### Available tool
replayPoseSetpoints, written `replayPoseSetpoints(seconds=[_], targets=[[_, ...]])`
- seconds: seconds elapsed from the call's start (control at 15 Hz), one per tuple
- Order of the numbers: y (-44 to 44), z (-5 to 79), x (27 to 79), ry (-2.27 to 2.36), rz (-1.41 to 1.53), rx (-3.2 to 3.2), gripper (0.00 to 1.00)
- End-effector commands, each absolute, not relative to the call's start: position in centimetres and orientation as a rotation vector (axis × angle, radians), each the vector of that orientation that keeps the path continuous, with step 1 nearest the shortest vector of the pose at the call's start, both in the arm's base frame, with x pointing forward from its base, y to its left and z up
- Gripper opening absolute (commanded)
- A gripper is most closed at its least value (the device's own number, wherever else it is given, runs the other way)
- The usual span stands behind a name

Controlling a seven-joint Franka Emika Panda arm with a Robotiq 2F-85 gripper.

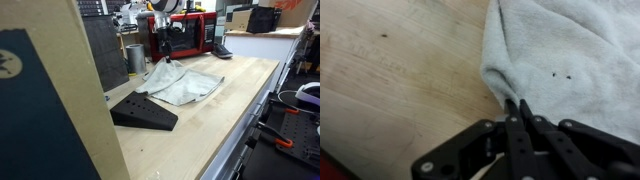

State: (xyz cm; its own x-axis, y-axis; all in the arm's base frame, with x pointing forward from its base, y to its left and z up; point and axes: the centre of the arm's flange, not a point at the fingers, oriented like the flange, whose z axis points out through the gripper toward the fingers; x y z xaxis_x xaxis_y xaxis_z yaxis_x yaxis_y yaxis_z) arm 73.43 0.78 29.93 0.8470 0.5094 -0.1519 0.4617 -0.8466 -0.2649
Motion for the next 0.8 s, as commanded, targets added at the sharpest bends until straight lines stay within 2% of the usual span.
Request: replayPoseSetpoints(seconds=[0.0,0.73], targets=[[-0.3,31.6,68.9,-0.96,0.24,-2.753,0.01],[-0.6,34.6,60.9,-1.36,0.15,-2.563,0.01]])
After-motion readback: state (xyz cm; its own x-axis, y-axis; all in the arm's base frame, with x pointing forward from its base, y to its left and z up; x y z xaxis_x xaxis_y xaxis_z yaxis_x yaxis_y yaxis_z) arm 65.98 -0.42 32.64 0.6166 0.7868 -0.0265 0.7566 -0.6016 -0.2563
